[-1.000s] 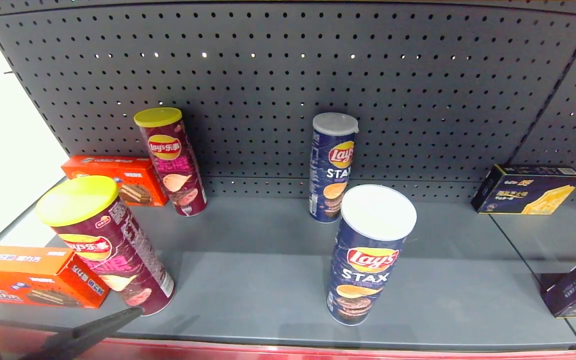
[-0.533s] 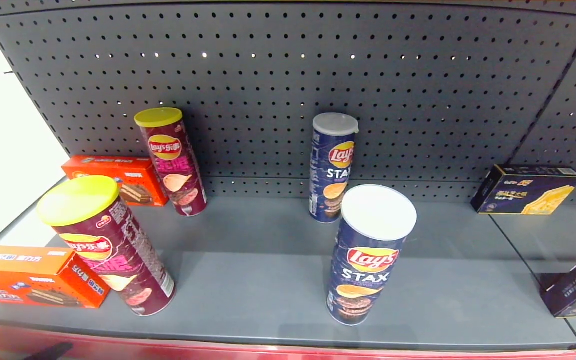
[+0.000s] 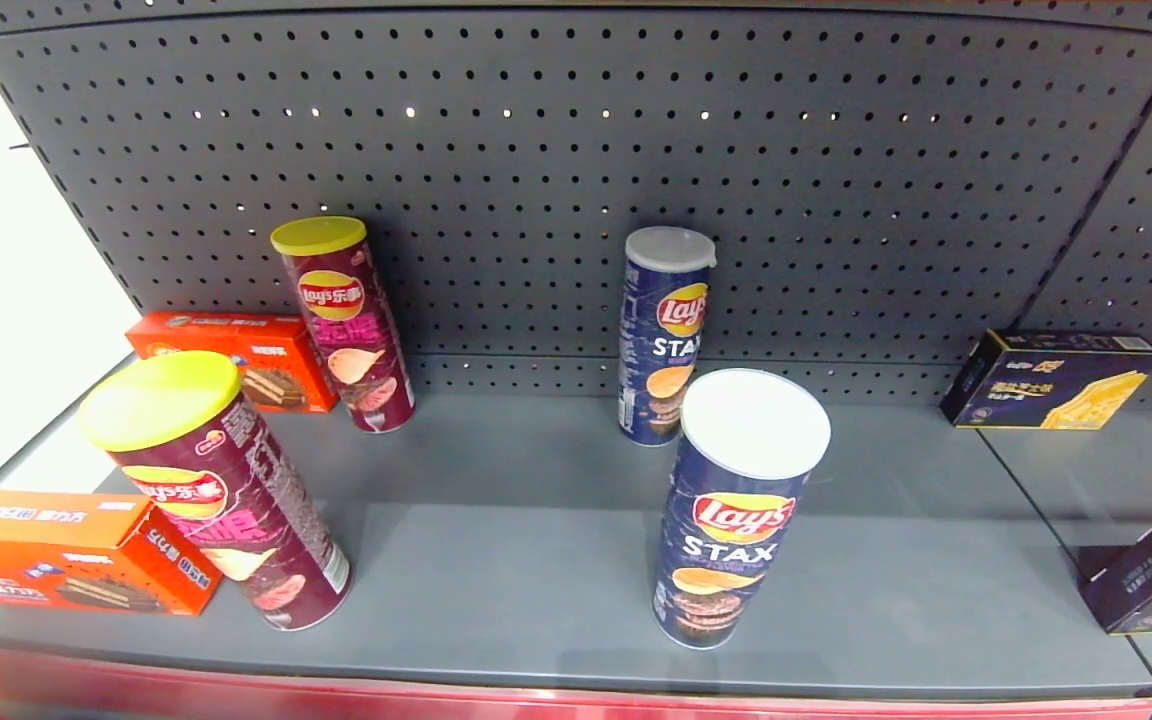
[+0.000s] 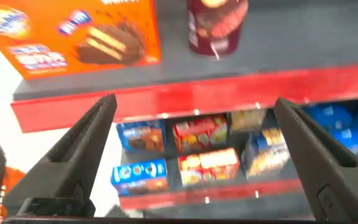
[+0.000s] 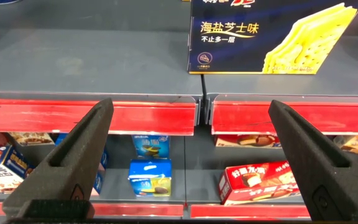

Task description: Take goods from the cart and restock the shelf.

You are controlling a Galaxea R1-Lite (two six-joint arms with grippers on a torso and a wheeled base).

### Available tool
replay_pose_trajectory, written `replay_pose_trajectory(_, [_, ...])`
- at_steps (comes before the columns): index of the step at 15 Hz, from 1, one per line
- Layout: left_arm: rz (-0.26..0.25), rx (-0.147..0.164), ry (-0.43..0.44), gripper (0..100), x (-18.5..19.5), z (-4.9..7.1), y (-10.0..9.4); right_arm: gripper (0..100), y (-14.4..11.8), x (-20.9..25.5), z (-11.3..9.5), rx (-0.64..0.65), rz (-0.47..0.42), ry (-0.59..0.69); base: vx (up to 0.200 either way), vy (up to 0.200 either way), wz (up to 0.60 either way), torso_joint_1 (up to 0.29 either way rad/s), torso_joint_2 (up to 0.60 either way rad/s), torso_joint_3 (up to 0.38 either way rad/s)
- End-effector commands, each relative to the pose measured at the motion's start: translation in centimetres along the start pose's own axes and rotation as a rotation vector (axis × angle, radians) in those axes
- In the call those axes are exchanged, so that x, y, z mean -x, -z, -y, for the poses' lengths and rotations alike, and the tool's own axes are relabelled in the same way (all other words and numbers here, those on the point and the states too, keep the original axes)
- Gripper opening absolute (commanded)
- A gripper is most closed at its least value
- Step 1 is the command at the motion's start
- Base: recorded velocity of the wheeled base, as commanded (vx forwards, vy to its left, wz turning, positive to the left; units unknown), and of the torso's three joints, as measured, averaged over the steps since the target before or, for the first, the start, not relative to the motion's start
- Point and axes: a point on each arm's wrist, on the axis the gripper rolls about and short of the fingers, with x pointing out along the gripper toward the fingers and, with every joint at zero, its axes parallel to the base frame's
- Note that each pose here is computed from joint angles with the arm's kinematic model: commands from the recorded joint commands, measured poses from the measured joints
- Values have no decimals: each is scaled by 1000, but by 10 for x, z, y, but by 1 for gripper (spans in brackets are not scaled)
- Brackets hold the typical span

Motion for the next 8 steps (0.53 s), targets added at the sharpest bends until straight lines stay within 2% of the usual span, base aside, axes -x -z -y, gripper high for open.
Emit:
replay_pose_trajectory(1, [82, -3, -23, 100, 7, 1, 2, 100, 0, 0, 0, 0, -1, 0, 0, 0, 0, 0, 0, 0])
replay_pose_trajectory(5, [82, -1, -23, 100, 7, 1, 2, 100, 0, 0, 0, 0, -1, 0, 0, 0, 0, 0, 0, 0])
replay_pose_trajectory(7, [79, -11, -28, 100, 7, 1, 2, 100, 0, 0, 0, 0, -1, 0, 0, 0, 0, 0, 0, 0])
replay_pose_trajectory(8, [31, 21, -177, 100, 7, -2, 7, 100, 0, 0, 0, -1, -1, 0, 0, 0, 0, 0, 0, 0])
